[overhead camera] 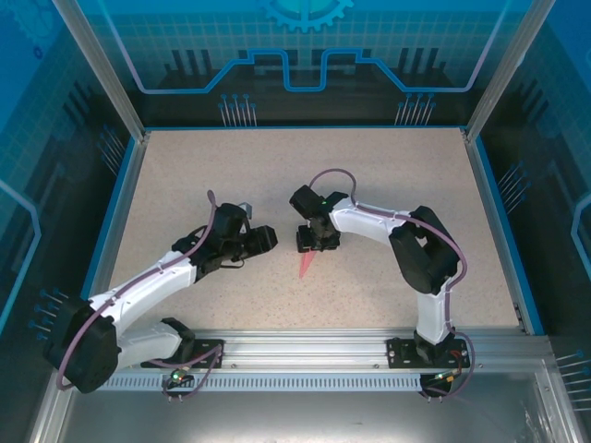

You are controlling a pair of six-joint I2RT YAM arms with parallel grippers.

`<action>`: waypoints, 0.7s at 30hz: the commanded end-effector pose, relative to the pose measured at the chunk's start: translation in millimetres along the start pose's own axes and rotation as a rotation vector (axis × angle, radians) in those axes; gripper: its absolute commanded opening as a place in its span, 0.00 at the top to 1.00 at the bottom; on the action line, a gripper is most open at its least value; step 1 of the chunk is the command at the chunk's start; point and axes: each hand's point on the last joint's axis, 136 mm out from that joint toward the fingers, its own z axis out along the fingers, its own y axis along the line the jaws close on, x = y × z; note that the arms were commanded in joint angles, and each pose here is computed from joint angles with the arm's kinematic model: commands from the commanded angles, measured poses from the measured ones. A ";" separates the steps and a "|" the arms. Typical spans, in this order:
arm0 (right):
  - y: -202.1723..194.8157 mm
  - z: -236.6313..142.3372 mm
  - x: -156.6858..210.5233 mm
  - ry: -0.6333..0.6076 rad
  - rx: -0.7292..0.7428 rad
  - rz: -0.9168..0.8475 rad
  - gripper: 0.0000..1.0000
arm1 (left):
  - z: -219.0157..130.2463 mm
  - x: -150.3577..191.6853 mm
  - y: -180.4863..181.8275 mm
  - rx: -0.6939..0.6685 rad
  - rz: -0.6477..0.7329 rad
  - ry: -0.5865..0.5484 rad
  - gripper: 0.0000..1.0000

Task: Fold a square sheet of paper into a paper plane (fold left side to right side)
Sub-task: Pick up the paper plane at the center of the table.

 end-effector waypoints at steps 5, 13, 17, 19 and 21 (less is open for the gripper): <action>-11.6 -16.1 2.7 -0.018 0.084 0.007 0.71 | -3.7 -1.0 11.3 -0.035 0.001 -0.014 0.39; 5.5 -49.1 -2.2 -0.079 -0.032 -0.038 1.00 | -4.7 -1.2 12.8 -0.044 0.002 -0.014 0.38; 24.5 -76.0 -4.4 -0.142 -0.182 -0.115 1.00 | -9.8 -5.8 14.4 -0.065 0.006 -0.033 0.37; 30.9 -85.3 -2.1 -0.167 -0.267 -0.141 1.00 | -14.4 -10.1 15.8 -0.076 0.002 -0.054 0.36; 34.1 -86.9 2.2 -0.178 -0.354 -0.150 1.00 | -19.1 -14.2 16.9 -0.085 -0.002 -0.078 0.35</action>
